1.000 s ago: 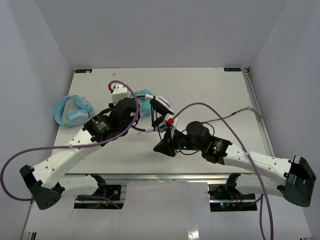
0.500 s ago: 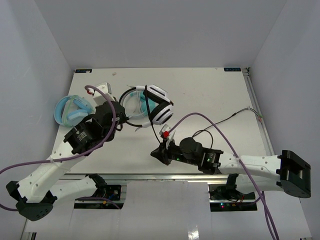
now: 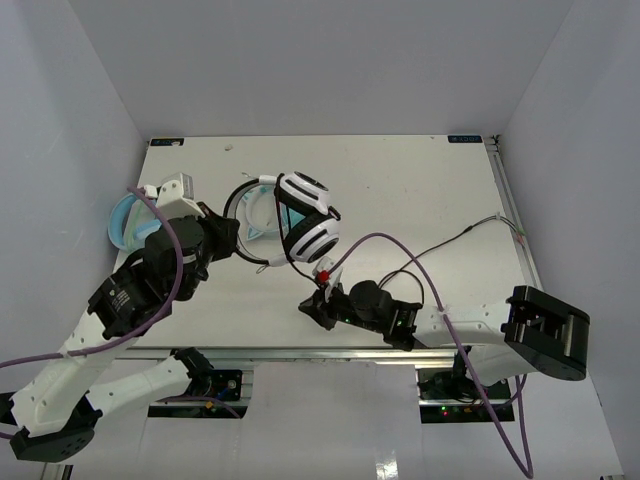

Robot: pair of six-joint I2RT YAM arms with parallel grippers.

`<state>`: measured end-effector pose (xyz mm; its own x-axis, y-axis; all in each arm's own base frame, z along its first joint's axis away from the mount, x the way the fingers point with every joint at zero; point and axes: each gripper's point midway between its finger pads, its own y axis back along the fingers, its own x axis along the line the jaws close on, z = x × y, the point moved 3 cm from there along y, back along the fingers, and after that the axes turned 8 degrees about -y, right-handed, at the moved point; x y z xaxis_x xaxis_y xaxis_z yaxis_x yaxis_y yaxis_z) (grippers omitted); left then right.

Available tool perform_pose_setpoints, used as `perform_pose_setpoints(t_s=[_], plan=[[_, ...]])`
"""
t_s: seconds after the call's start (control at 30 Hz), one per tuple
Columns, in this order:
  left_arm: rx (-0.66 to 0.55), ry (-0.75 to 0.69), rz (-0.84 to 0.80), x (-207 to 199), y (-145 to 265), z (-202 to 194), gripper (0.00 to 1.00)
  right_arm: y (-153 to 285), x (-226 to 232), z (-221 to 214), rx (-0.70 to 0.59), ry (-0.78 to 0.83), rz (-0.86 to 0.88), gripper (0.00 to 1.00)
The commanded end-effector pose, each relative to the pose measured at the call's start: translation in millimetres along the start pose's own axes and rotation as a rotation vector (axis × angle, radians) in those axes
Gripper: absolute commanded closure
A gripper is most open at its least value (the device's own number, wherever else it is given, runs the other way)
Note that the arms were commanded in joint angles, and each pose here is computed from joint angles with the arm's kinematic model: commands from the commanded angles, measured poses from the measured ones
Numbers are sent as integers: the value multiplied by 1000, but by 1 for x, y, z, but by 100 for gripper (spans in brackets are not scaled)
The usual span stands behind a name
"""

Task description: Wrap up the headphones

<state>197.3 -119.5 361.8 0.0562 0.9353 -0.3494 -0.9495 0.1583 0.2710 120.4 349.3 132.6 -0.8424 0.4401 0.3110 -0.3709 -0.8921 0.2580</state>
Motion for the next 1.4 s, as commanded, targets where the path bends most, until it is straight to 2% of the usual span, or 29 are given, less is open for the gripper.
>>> perform_pose_setpoints(t_s=[0.0,0.27,0.5,0.73,0.93,1.1,1.2,1.37], plan=[[-67,67,-148,-14,27,33,100,-7,-12,19,-105,-11,45,83],[-7,6,-398,-34,65,35,100,-4,-44,18,-90,-47,16,85],[25,-101,-472,-41,72,34,100,7,-65,23,-96,-54,6,92],[140,-271,-611,-63,69,14,100,21,-77,31,-35,-31,59,92],[202,-415,-781,-75,71,-12,100,37,-62,32,30,-30,316,92],[241,-511,-709,-62,53,-31,100,54,-35,28,96,0,599,92],[249,-525,-660,-58,45,-34,100,61,-30,22,114,25,644,92],[245,-518,-713,-63,52,-31,100,82,-15,23,77,103,736,92]])
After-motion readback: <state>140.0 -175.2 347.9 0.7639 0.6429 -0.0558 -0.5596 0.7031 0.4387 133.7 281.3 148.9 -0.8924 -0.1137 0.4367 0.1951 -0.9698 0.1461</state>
